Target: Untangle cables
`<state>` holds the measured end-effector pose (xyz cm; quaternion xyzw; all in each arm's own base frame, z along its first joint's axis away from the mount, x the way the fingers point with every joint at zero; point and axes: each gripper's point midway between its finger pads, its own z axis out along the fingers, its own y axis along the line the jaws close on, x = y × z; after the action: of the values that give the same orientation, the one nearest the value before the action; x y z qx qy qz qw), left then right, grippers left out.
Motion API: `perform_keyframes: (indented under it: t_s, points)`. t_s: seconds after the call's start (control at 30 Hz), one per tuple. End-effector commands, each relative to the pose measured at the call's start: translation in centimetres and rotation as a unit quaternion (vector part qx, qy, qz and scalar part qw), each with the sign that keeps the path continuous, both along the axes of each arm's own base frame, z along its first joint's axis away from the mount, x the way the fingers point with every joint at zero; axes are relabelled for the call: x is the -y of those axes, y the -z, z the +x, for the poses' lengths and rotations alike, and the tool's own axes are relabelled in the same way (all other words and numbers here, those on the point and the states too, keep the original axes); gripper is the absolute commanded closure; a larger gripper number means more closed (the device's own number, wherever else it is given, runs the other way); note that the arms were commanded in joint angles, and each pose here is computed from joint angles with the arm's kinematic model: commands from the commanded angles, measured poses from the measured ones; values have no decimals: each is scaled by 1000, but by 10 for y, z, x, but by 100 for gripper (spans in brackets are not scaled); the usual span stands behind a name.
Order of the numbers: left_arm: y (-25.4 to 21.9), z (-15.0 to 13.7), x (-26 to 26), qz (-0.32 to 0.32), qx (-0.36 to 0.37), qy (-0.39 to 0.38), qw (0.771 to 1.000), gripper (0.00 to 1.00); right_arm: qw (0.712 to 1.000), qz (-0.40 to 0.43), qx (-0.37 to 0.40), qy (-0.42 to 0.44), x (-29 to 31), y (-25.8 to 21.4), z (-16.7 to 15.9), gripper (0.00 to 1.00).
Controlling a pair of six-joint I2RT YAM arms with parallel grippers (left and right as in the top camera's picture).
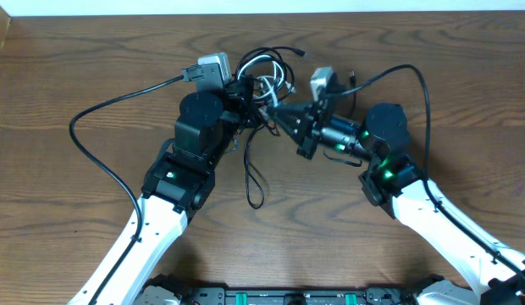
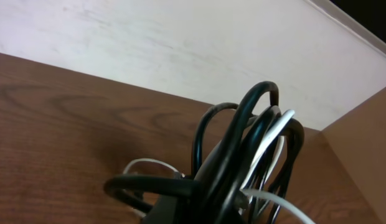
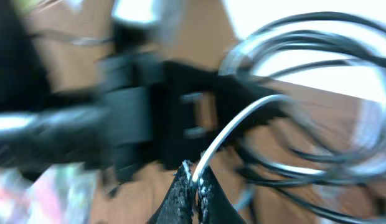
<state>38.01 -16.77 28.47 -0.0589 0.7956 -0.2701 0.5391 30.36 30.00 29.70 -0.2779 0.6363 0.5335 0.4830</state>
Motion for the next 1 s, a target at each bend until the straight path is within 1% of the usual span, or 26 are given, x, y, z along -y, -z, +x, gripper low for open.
perform_keyframes:
  t_s: [0.0, 0.07, 0.17, 0.27, 0.4, 0.67, 0.83, 0.9, 0.93, 0.97]
  points:
    - [-11, 4, -5, -13, 10, -18, 1000, 93, 989, -19, 95, -109, -12, -1, -40, 99]
    - [-12, 4, -5, -19, 9, -19, 1000, 93, 979, -23, 134, -151, -14, 0, -56, 99]
    - [-14, 4, -5, -21, 13, -20, 999, 93, 967, -24, 163, -196, -14, 2, -73, 99]
    - [-19, 5, -5, -26, 22, -20, 999, 93, 955, -25, 180, -234, -12, 5, -86, 99]
    - [-25, 8, -8, -34, 31, -25, 999, 92, 946, -29, 184, -264, -10, 13, -96, 99]
    - [-38, 12, -28, -57, 47, -52, 996, 93, 944, -52, 180, -273, -9, 33, -99, 99]
    - [-51, 12, -40, -67, 65, -65, 994, 92, 950, -72, 166, -254, -10, 44, -92, 99]
    - [-54, 11, -42, -68, 69, -67, 993, 93, 957, -87, 158, -225, -11, 49, -81, 83]
    - [-56, 10, -42, -69, 71, -67, 993, 93, 961, -93, 152, -212, -11, 51, -77, 71]
    - [-57, 10, -43, -69, 72, -67, 993, 92, 966, -100, 140, -192, -11, 52, -69, 57]
